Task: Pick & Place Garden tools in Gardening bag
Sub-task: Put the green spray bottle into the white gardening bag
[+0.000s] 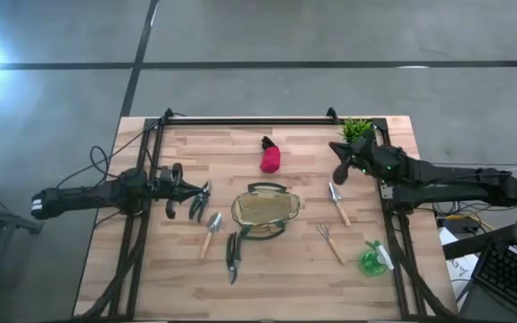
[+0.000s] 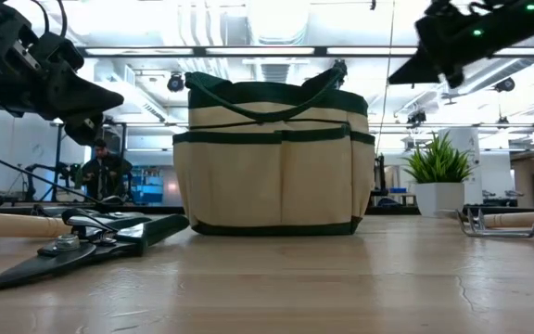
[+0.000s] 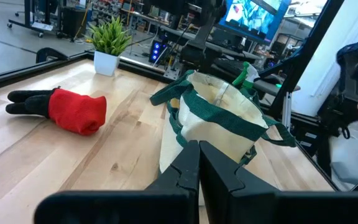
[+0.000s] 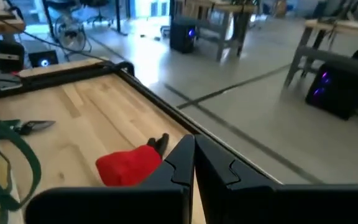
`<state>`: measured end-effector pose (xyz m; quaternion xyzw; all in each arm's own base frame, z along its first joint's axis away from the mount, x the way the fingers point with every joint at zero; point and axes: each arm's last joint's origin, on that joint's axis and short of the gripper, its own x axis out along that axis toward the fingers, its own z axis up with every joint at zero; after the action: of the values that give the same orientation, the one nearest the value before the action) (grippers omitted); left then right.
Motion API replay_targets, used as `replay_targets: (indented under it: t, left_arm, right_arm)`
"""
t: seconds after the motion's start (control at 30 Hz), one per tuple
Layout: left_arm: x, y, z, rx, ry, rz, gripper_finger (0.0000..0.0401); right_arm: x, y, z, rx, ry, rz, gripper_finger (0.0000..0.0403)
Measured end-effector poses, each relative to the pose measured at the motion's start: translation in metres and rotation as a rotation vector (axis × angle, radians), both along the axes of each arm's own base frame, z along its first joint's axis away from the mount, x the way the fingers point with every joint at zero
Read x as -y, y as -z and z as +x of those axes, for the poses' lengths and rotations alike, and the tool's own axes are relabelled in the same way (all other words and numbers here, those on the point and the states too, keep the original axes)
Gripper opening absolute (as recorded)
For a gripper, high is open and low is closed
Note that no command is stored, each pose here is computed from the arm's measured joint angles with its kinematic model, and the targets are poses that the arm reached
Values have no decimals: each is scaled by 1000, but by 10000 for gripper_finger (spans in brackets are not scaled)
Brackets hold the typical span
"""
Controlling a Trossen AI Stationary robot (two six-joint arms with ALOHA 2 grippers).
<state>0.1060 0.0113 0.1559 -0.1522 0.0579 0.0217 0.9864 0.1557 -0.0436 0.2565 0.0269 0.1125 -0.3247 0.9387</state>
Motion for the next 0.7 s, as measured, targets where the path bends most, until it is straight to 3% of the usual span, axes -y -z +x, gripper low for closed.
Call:
replay_targets:
  t: [0.17, 0.4, 0.6, 0.7]
  left_arm:
    - [0, 0, 0, 0, 0, 0, 10]
    - [0, 0, 0, 0, 1, 0, 10]
    - [0, 0, 0, 0, 0, 0, 10]
    - [0, 0, 0, 0, 1, 0, 10]
  right_arm:
    - [19, -6, 23, -37, -53, 144, 9]
    - [52, -16, 56, -162, -8, 166, 16]
    - [79, -19, 93, -298, 21, 191, 83]
    - [95, -21, 109, -308, 87, 287, 127]
